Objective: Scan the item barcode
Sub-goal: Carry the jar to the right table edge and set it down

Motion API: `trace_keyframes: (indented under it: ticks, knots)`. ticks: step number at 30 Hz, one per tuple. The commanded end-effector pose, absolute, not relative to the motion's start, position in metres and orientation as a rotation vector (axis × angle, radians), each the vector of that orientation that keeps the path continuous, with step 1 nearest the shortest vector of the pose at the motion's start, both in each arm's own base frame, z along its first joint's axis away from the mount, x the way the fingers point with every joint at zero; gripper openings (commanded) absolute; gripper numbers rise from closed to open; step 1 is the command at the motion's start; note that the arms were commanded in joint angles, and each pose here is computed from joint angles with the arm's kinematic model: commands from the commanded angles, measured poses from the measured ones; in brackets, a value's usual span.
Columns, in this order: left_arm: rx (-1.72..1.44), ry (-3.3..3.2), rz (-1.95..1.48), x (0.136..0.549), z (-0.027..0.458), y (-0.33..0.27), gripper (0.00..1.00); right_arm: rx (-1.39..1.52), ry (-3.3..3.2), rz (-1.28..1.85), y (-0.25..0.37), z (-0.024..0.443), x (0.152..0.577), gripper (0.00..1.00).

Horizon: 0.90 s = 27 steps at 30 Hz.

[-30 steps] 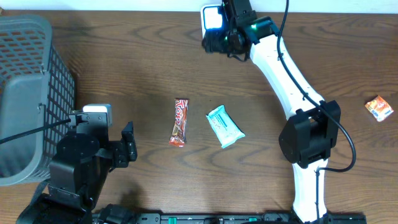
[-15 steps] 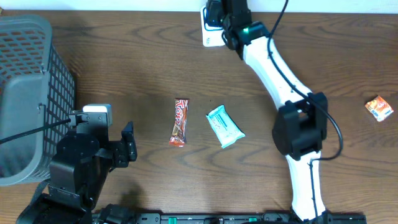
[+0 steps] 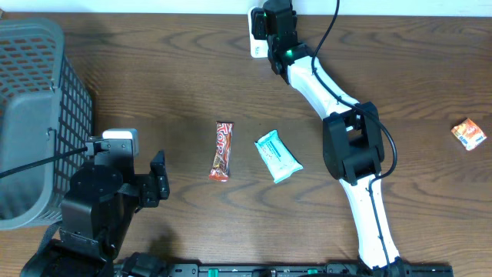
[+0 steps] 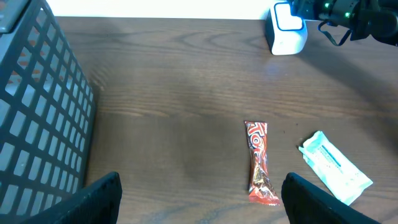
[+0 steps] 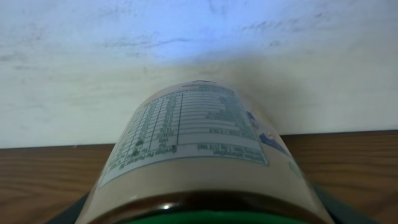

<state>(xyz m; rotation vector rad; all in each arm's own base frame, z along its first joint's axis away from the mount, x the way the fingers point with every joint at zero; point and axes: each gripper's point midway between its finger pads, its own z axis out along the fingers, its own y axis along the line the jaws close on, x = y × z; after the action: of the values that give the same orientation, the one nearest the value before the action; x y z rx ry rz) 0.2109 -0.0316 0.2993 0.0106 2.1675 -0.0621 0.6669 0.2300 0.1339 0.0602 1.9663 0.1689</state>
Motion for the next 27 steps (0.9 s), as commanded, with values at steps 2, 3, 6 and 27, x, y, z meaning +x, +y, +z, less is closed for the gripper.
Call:
trace_keyframes:
  ticks: [2, 3, 6, 27]
  knots:
    - [0.005, 2.152, -0.056, 0.211, 0.305, -0.03, 0.83, 0.076, 1.944, 0.076, 0.221, 0.158, 0.663, 0.63]
    - [0.005, 2.152, -0.056, 0.211, 0.305, -0.03, 0.83, 0.071, 1.969, 0.067, 0.219, 0.163, 0.658, 0.63]
    - [0.005, 2.152, -0.056, 0.211, 0.305, -0.03, 0.83, 0.089, 2.066, 0.034, 0.202, 0.183, 0.635, 0.59]
    - [0.005, 2.152, -0.056, 0.211, 0.305, -0.03, 0.83, 0.868, 2.843, -0.461, -0.059, 0.204, 0.373, 0.6]
